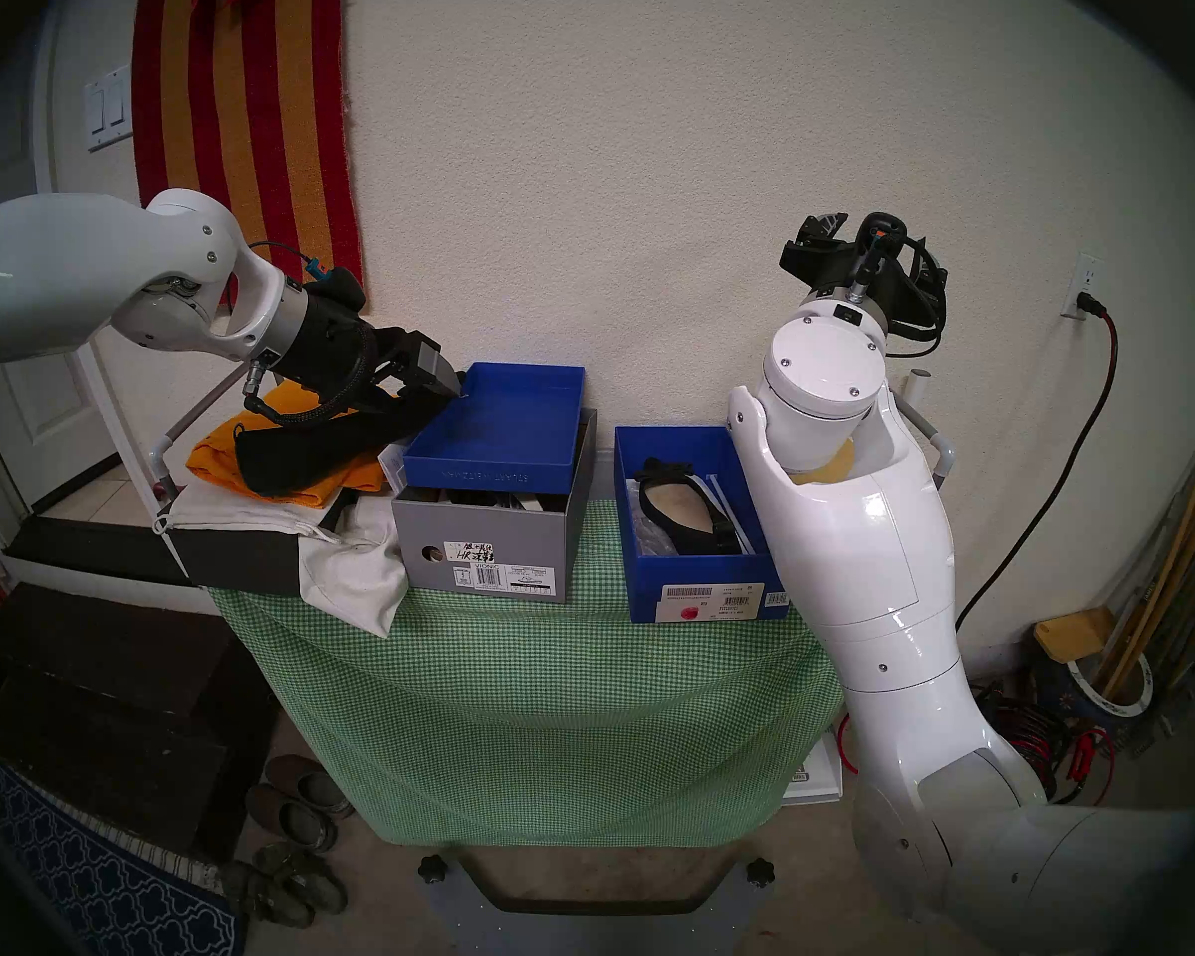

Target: Put shoes into shoe box

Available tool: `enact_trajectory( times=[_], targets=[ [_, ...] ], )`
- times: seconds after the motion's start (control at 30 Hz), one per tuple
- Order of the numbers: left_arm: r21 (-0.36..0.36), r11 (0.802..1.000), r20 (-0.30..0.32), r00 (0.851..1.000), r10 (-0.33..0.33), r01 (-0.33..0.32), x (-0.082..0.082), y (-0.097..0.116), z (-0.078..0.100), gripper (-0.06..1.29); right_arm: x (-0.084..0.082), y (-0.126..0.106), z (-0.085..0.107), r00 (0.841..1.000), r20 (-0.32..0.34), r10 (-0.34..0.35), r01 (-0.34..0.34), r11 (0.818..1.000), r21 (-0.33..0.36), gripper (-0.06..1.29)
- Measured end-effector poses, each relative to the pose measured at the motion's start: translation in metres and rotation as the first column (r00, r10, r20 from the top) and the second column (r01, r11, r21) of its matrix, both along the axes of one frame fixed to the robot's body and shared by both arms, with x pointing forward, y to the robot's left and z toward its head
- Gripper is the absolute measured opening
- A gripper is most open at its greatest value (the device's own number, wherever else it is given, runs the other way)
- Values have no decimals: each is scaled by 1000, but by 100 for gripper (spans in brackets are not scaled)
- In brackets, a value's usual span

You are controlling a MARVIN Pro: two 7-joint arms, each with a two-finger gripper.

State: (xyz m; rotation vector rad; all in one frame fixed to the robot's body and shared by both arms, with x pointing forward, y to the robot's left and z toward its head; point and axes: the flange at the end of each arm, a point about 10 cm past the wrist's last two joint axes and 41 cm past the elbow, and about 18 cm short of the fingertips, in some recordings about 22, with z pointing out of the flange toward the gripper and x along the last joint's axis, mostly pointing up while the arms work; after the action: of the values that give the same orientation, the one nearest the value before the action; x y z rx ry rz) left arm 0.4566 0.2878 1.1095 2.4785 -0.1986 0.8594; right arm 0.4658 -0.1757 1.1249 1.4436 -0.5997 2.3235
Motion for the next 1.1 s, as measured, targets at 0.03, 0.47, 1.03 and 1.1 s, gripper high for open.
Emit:
enact_trajectory(
  times=[0.03,0.47,1.03,1.1],
  targets=[
    [0,1000,-1,1000,1,-1,1,0,-1,127,0,0,0,1000,0,0,0,1000,0,121],
    [-3,999,-21,999,40,-40,0,10,-16,3,0,0,0,1000,0,0,0,1000,0,121],
    [-6,974,188,956,225,-229,-7,26,5,-2,0,0,0,1000,0,0,0,1000,0,121],
    [-17,968,218,944,248,-250,-7,27,11,-2,0,0,0,1000,0,0,0,1000,0,121]
  ],
)
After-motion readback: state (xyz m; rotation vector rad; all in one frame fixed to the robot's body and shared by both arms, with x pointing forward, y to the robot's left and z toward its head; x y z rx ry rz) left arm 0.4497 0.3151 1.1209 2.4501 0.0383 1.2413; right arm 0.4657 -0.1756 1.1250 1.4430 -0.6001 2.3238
